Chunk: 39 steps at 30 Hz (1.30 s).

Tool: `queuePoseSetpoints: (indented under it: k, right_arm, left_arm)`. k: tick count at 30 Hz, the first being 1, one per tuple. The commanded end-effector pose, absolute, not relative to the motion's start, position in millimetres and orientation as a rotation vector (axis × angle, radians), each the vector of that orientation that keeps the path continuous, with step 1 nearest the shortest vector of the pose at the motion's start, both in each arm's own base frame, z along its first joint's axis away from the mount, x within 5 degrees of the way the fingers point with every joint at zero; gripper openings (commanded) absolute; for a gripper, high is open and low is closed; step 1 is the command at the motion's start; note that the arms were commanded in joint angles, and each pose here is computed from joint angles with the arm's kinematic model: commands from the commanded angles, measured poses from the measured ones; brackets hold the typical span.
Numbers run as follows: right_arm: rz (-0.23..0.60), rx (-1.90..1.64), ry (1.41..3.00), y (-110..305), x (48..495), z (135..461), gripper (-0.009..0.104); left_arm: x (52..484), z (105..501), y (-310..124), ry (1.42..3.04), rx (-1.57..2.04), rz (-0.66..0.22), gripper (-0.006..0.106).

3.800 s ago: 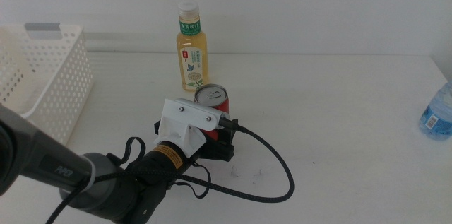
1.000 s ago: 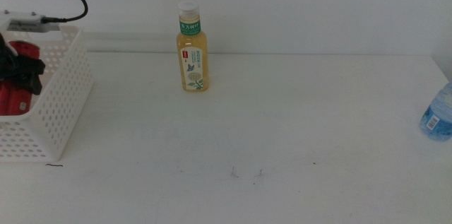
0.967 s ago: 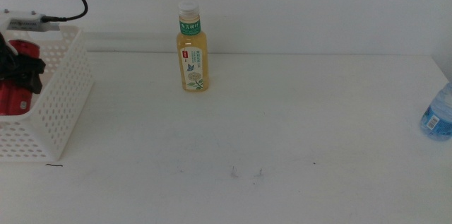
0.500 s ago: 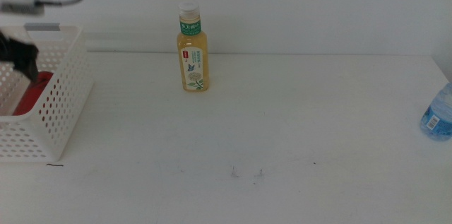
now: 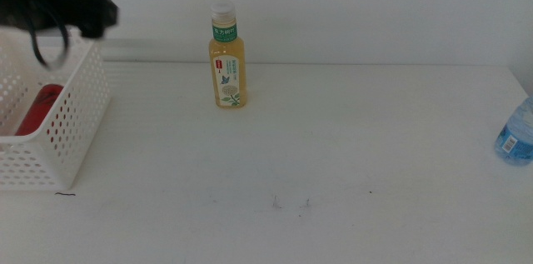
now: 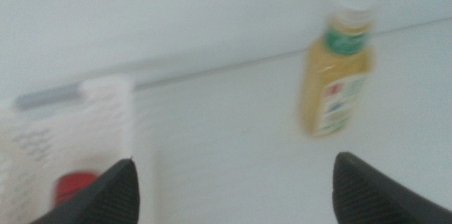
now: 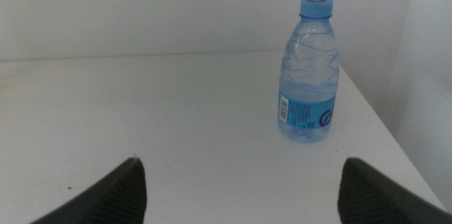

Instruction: Use arms to grab the bottles and put them into the dustbin to the left of the table.

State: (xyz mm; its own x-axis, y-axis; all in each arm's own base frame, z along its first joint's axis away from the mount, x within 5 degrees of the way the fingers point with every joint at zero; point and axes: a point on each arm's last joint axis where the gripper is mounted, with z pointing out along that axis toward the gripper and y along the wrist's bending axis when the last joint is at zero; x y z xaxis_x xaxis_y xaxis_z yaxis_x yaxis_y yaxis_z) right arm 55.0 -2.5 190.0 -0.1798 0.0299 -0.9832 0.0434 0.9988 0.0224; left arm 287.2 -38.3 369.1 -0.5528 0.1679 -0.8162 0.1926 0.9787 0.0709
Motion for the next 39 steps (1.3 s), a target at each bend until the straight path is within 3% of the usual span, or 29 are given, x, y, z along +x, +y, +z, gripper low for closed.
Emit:
queuePoseSetpoints:
  k: [1,8,13,20,31,39]
  right_arm:
    - [-0.031,0.045,1.744,-3,55,190,0.086]
    - [-0.031,0.045,1.744,-3,55,190,0.086]
    - [-0.031,0.045,1.744,-3,55,190,0.086]
    - [-0.031,0.045,1.744,-3,55,190,0.086]
    - [-0.031,0.045,1.744,-3,55,190,0.086]
    - [-0.031,0.045,1.744,-3,55,190,0.086]
  left_arm:
    - [268,357,-52,2.049,0.251,-0.092,0.094]
    - [225,269,-76,1.812,0.236,-0.267,0.093]
    - [211,209,-78,1.709,0.226,-0.293,0.093]
    - [249,174,-97,1.720,0.230,-0.360,0.093]
    - [345,154,-134,1.785,0.241,-0.348,0.093]
    - [387,144,-149,1.827,0.233,-0.339,0.093]
